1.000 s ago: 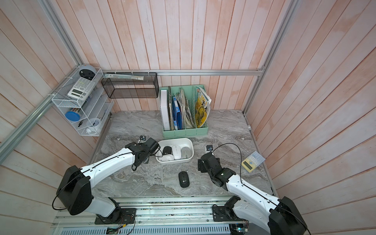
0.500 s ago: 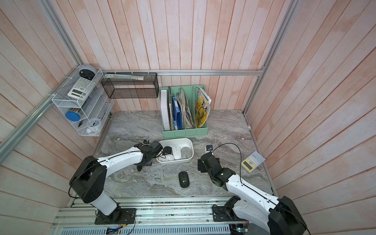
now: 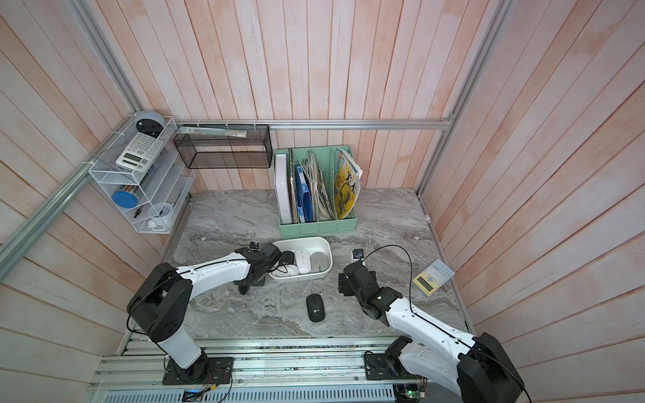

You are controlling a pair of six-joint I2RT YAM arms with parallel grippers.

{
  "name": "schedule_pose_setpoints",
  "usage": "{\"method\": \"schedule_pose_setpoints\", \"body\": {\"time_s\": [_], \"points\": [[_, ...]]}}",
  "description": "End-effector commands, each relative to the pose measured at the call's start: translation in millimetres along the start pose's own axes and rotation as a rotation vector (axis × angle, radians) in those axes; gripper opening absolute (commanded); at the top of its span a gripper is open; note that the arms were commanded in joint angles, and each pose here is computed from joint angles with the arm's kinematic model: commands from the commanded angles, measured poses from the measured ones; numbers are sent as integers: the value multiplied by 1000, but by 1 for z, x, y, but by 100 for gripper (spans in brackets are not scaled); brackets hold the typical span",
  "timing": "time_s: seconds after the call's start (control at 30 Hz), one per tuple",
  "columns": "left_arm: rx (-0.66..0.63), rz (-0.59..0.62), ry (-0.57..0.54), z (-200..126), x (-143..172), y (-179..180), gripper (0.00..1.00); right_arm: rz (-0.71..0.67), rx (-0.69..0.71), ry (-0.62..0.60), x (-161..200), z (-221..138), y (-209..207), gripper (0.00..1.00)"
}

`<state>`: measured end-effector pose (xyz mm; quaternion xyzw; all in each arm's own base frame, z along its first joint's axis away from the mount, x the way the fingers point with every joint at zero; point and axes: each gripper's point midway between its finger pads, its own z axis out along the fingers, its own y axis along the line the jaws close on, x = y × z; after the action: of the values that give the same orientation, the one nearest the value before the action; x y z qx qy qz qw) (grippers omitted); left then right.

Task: Take out the mouse from the storage box
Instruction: Place the mouse at the center of the board.

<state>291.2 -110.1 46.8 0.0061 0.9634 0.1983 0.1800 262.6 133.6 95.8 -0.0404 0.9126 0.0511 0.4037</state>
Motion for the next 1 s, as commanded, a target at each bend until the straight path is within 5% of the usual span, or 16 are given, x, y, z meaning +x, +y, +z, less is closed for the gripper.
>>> {"method": "schedule_pose_setpoints", "body": {"time_s": [0.0, 0.57, 0.97], "points": [[22, -16, -6, 0, -3, -7, 50, 15, -7, -10, -4, 0, 2, 83], [160, -71, -33, -19, -5, -18, 68, 18, -12, -7, -5, -1, 3, 83], [317, -243, -250, -58, -6, 33, 77, -27, -175, 63, -42, -12, 52, 83]]}}
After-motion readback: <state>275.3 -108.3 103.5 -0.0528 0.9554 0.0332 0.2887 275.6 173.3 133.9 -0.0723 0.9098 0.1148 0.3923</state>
